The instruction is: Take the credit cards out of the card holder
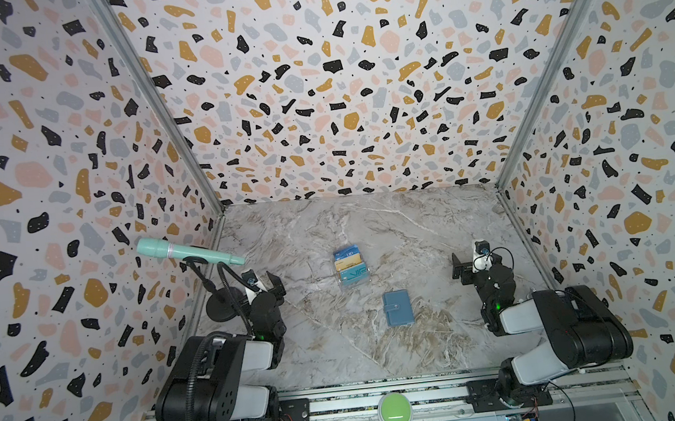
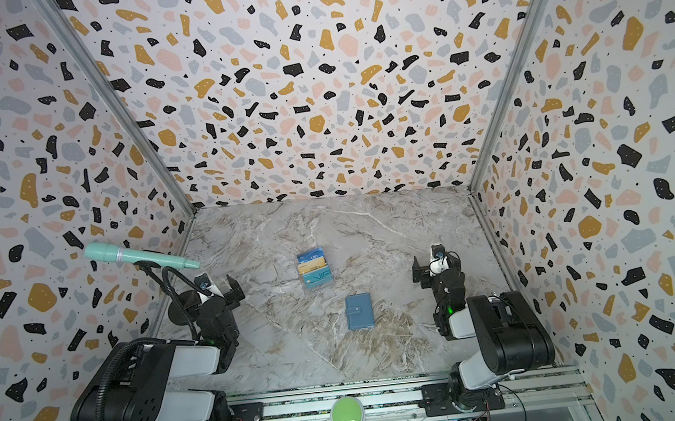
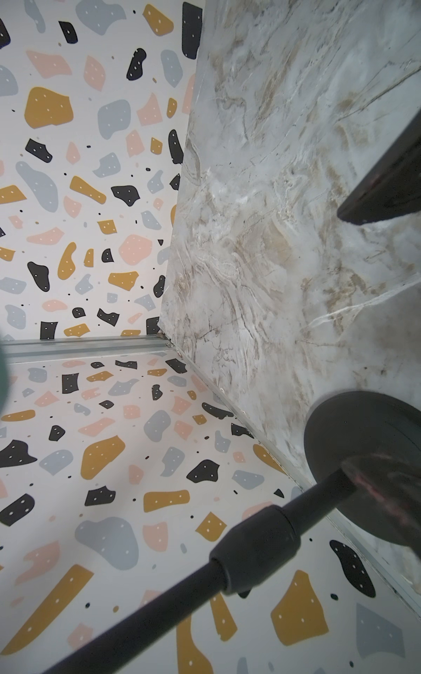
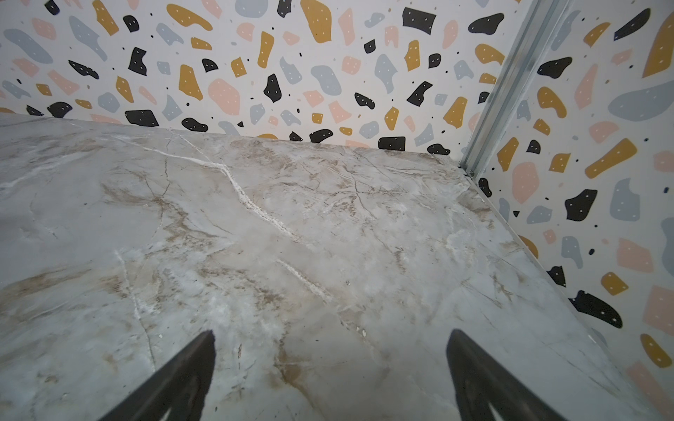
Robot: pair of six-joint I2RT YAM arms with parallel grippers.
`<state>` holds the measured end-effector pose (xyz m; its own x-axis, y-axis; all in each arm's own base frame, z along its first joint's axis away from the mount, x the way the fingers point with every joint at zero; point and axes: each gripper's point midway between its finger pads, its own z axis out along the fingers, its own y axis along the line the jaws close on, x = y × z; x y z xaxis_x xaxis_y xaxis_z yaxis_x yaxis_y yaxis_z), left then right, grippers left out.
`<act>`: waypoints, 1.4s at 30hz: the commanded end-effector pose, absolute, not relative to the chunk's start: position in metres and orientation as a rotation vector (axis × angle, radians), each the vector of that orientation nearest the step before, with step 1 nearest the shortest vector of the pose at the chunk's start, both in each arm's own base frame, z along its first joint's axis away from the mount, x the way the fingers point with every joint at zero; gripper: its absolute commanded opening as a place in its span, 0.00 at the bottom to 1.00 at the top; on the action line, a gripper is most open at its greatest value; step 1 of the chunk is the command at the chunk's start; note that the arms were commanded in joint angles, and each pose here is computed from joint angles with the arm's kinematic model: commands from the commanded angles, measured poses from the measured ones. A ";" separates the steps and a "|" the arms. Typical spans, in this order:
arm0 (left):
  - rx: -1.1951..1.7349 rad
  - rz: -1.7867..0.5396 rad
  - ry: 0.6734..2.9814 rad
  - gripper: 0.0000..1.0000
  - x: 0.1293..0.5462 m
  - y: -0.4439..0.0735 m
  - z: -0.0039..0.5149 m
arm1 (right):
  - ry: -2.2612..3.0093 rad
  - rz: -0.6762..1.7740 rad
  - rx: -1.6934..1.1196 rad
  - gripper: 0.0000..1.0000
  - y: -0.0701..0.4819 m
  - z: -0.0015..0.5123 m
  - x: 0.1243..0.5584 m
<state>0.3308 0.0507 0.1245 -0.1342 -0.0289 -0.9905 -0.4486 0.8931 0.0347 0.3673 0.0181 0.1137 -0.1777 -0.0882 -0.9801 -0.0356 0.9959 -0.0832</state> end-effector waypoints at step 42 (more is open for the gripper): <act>0.198 -0.512 1.944 1.00 0.293 -0.171 0.213 | 2.458 0.751 -0.422 0.91 0.186 0.102 0.295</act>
<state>0.3066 -0.1456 0.2121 -0.3677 -0.1239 -0.9216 0.2400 0.9449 -0.2228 0.3158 0.1752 0.1048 -0.7639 -0.1403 -0.6299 -0.4250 0.8438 0.3275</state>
